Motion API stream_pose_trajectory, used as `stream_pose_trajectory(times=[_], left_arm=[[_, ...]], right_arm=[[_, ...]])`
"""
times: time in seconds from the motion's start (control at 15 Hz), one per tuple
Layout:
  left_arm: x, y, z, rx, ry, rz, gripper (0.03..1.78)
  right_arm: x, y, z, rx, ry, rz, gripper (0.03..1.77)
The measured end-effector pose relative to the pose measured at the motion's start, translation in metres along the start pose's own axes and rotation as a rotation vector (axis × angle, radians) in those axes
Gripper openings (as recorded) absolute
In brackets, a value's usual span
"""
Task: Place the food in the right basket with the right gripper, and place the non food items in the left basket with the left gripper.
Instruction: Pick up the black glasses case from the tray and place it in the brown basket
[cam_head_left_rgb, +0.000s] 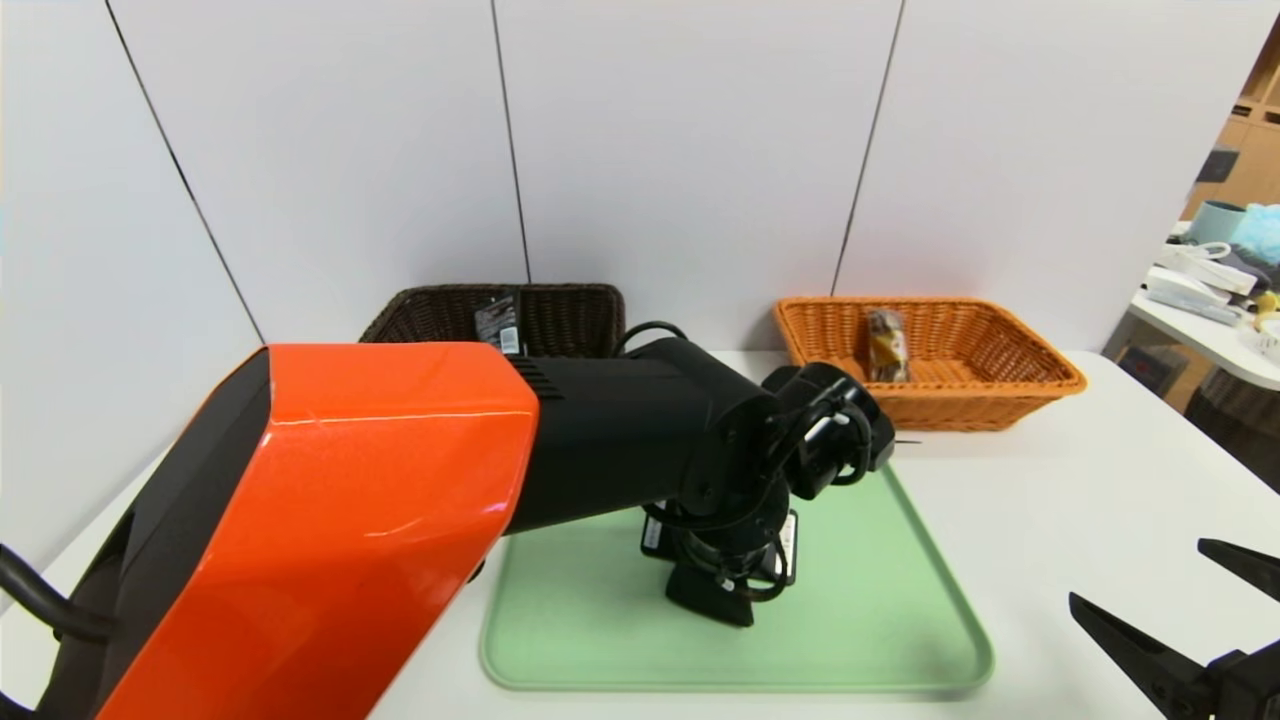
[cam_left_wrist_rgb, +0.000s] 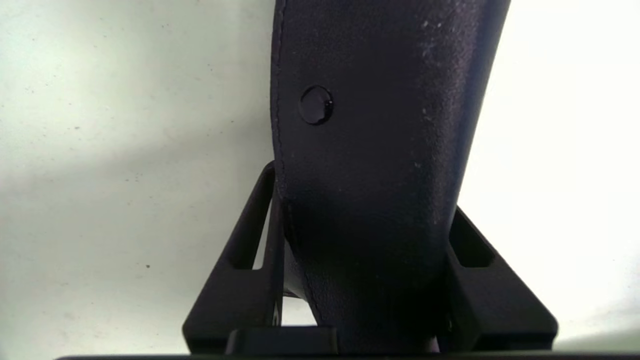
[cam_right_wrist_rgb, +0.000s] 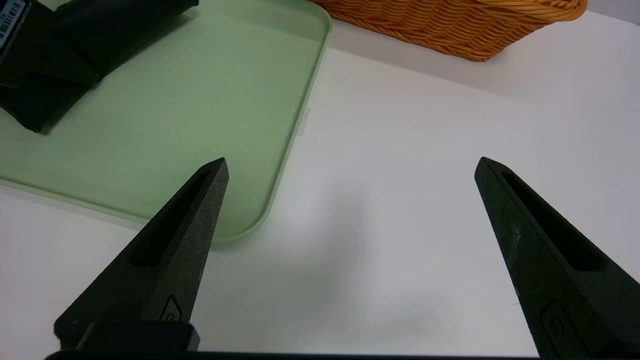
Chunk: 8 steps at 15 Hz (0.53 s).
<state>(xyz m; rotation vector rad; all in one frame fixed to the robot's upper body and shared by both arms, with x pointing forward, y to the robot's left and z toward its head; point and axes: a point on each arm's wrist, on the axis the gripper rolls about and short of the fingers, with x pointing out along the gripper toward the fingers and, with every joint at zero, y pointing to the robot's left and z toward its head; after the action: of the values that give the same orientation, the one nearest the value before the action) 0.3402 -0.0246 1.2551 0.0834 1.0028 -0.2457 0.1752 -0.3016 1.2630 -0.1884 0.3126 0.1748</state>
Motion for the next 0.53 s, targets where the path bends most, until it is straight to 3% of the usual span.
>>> stream_pose_trajectory(times=[0.53], left_arm=[[-0.018, 0.003, 0.006, -0.015, -0.046, -0.014, 0.57]], right_arm=[[0.0, 0.0, 0.0, -0.001, -0.002, -0.002, 1.7]])
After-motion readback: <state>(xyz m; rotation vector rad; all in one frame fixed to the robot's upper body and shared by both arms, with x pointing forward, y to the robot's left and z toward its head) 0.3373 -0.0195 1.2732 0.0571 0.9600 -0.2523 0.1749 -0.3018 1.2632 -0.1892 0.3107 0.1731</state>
